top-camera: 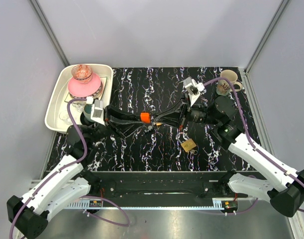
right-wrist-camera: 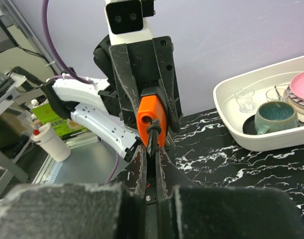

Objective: Lock with the key
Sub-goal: Lock the lock.

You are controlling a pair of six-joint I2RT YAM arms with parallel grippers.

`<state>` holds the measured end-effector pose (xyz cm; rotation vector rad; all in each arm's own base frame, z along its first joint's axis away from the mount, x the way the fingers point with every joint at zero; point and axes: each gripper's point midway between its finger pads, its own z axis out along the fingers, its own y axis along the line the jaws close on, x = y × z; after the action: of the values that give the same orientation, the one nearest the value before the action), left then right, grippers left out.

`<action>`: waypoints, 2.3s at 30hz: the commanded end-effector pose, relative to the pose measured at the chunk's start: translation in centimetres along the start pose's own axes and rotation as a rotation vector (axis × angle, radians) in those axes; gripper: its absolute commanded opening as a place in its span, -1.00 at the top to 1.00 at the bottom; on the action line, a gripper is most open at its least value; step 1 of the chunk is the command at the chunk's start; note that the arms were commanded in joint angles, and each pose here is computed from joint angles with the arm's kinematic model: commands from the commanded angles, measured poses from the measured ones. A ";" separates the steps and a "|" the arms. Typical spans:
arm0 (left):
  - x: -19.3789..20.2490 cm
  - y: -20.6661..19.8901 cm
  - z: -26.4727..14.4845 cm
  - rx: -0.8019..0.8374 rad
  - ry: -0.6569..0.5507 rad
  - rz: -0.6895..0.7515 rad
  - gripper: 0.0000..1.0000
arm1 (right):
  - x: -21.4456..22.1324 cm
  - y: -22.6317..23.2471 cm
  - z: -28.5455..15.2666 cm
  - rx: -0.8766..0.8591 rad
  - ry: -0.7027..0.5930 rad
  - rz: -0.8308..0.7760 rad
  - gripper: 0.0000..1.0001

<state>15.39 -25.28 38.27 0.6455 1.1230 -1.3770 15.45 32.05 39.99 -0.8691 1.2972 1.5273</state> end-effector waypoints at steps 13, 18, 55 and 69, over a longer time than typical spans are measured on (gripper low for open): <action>2.4 -0.4 1.3 0.073 0.100 -0.088 1.00 | 6.0 3.5 1.2 -0.190 0.242 0.120 1.00; 2.7 1.0 0.8 -0.007 0.019 -0.151 1.00 | 4.4 3.5 0.7 -0.123 0.162 0.063 1.00; 3.8 2.2 -1.4 -0.047 -0.176 -0.269 1.00 | 1.4 3.4 -0.3 -0.031 -0.045 0.015 1.00; 4.6 0.4 1.0 0.092 0.030 -0.295 1.00 | 4.0 3.4 0.7 -0.116 0.116 0.046 1.00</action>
<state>15.04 -26.29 35.43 0.4870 1.1180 -1.6740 14.90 32.26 37.95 -0.8072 1.3538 1.4856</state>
